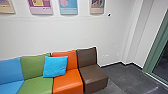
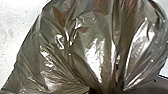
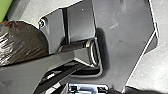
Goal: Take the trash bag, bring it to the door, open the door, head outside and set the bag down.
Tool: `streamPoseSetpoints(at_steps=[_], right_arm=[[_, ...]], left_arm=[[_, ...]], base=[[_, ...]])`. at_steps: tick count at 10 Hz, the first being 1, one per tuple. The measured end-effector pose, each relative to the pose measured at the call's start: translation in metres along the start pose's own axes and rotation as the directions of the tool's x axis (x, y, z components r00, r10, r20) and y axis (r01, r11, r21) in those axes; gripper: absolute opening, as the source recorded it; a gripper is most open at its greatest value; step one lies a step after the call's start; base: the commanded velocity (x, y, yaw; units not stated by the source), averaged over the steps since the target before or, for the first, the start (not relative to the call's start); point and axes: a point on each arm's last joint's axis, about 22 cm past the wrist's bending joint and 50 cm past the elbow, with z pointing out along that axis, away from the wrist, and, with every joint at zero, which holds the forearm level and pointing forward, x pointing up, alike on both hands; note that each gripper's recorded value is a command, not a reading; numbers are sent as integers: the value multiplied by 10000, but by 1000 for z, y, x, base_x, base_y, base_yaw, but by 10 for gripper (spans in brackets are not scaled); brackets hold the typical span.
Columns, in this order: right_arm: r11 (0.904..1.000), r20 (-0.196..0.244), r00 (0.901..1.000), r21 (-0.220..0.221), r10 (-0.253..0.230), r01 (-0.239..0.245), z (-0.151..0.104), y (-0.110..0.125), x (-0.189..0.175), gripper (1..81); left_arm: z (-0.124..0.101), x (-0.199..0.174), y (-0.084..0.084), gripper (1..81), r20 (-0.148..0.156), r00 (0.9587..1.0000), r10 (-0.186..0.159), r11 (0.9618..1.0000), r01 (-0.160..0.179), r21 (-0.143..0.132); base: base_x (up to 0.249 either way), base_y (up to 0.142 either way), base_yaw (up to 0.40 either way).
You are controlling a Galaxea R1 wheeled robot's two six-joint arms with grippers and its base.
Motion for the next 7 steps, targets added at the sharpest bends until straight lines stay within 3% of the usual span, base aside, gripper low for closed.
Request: streamPoseSetpoints(at_steps=[2,4,7], right_arm=[[9997,429,9989,-155,207,-201,3,1,-5,811],[9998,180,9998,-158,100,-97,10,-9,16,811],[9996,224,9997,-244,-123,129,16,-11,2,811]], left_arm=[[1,-3,-1,10,386,9991,-189,9997,183,160],[3,14,7,10,201,9997,-129,9998,127,135],[4,7,7,10,161,9998,-93,9999,91,115]], base=[[0,0,0],[0,0,0],[0,0,0]])
